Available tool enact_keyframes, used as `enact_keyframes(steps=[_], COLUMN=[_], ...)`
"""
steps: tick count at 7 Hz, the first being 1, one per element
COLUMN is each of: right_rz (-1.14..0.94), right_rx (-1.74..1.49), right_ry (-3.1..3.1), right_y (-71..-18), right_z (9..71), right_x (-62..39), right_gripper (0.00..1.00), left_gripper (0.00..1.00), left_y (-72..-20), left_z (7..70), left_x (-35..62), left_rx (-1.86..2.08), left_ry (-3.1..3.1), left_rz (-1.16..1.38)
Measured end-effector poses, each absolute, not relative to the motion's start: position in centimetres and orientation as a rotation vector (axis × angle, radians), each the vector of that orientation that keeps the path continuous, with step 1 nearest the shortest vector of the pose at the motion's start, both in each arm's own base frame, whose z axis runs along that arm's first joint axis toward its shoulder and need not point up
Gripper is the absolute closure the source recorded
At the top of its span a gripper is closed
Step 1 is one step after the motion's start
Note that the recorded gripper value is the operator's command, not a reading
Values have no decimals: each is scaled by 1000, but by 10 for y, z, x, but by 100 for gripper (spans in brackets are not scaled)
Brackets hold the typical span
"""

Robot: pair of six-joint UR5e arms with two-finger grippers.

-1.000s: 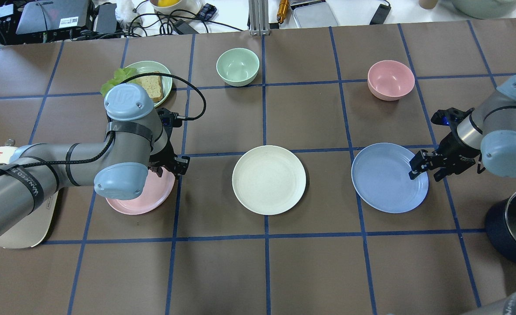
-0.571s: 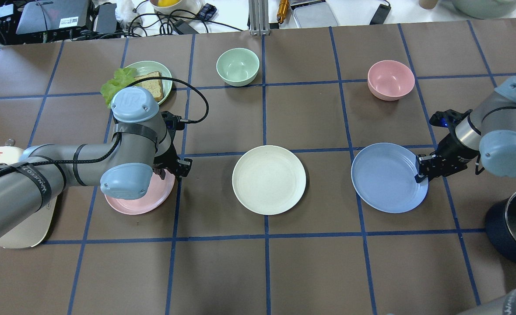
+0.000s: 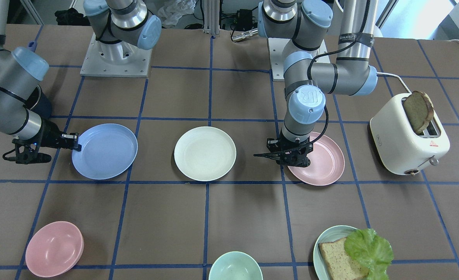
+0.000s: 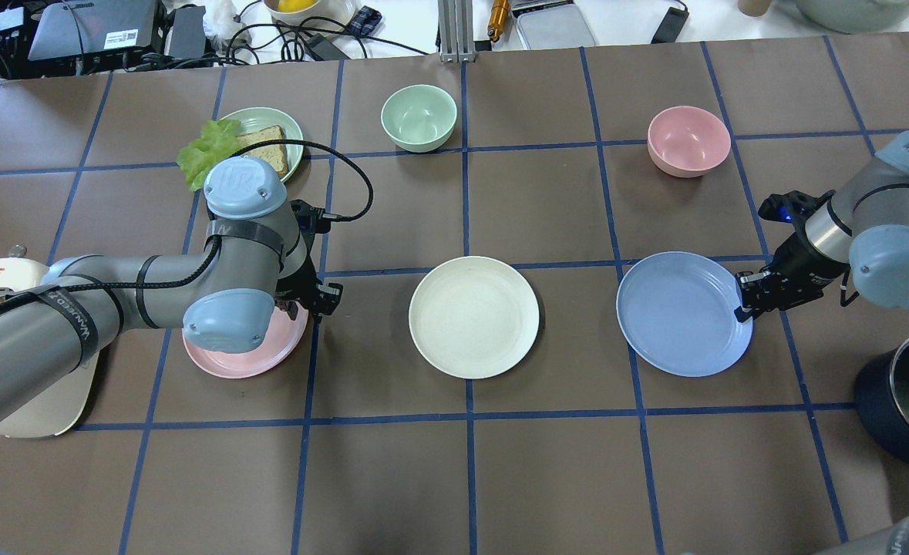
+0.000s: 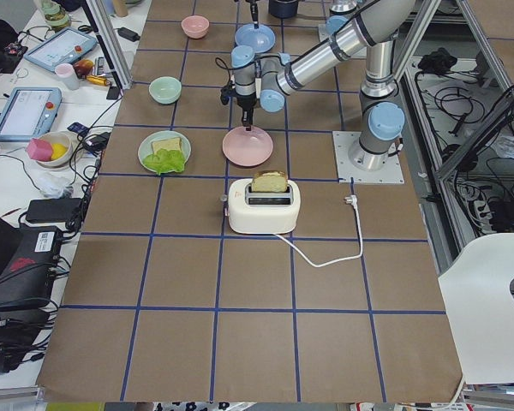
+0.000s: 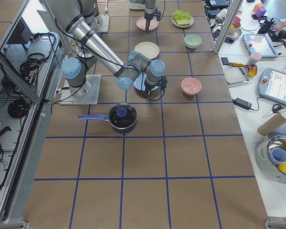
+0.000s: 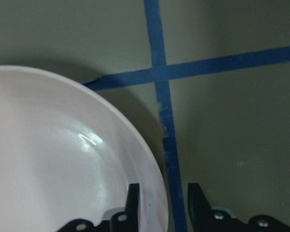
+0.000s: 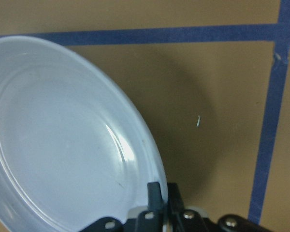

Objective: Stack three plates with pink and blue
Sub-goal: 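Grip the pink plate rim with the left gripper while the right grips the blue plate, then carry the pink plate with the left gripper onto the cream plate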

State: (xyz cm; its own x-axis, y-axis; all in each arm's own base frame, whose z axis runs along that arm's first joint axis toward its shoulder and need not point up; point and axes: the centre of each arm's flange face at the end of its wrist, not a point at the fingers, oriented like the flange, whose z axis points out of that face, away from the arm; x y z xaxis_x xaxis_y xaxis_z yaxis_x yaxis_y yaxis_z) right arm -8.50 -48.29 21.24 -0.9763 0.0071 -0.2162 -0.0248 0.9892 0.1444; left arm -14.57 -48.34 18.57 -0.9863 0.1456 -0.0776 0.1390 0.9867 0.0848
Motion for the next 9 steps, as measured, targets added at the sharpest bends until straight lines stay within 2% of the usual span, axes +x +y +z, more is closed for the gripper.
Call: enact_keyframes(steps=[1, 6, 9], right_rz=[194, 158, 107], right_rx=[-20, -28, -36], right_ry=[2922, 2921, 2927], right_y=[-489, -505, -503], right_z=[231, 266, 283], right_x=[-87, -92, -84], right_gripper=[100, 100, 100], left_gripper=[100, 100, 100], left_y=[-483, -479, -471], left_z=[185, 198, 226], left_x=[-146, -151, -198], left_rx=[226, 276, 414], left_ry=[3044, 2996, 2877], left_rz=[122, 110, 24])
